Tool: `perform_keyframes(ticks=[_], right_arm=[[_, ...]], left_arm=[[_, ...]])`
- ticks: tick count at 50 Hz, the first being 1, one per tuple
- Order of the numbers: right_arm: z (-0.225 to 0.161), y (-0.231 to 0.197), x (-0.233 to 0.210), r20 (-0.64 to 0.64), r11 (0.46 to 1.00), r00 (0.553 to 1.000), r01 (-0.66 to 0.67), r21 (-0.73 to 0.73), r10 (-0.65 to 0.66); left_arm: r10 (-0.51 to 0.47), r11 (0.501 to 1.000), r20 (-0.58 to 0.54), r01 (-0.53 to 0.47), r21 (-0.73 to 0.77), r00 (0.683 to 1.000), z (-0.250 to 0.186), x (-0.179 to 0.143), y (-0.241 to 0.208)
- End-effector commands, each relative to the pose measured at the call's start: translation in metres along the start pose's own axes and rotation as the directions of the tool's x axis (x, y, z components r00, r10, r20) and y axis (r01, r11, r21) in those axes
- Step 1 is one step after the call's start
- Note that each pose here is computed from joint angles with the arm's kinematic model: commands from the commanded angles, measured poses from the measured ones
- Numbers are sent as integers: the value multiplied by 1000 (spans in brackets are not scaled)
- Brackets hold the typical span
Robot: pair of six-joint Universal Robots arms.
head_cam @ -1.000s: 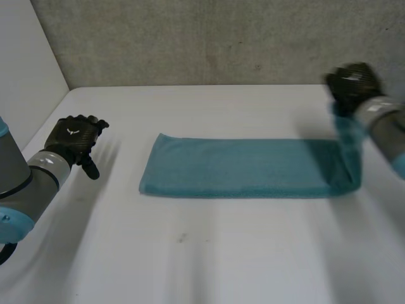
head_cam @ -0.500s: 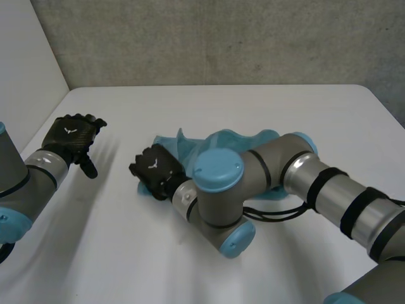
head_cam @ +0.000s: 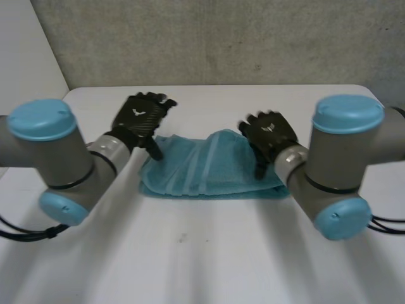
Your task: Fold the laundry
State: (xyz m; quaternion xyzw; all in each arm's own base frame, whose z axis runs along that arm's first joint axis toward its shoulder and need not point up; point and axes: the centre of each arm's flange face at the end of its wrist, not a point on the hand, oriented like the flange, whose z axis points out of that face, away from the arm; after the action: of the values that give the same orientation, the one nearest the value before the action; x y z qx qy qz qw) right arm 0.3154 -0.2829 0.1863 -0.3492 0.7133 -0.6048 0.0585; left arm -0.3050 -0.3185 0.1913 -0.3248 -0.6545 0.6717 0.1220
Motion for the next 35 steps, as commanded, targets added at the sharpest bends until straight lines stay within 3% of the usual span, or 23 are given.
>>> perform_keyframes(ticks=[1,13,17,18,25,35], right_arm=[[-2,51,21,-42,992,999,-35,-122,30],[15,89,22,-67,989,997,-45,-143,36],[14,91,23,-68,988,997,-44,-147,34],[13,91,23,-69,988,997,-44,-149,34],[10,93,25,-71,986,997,-50,-157,39],[6,81,39,-101,991,995,-29,-129,16]], left_arm=[[-8,1000,-33,7,-18,999,27,9,24],[33,998,61,-29,-58,998,40,-7,48],[112,991,77,-106,-80,991,41,-8,56],[167,981,109,-154,-116,980,39,-10,61],[288,941,173,-245,-235,942,25,-15,75],[297,931,154,-250,-264,942,-15,-2,53]])
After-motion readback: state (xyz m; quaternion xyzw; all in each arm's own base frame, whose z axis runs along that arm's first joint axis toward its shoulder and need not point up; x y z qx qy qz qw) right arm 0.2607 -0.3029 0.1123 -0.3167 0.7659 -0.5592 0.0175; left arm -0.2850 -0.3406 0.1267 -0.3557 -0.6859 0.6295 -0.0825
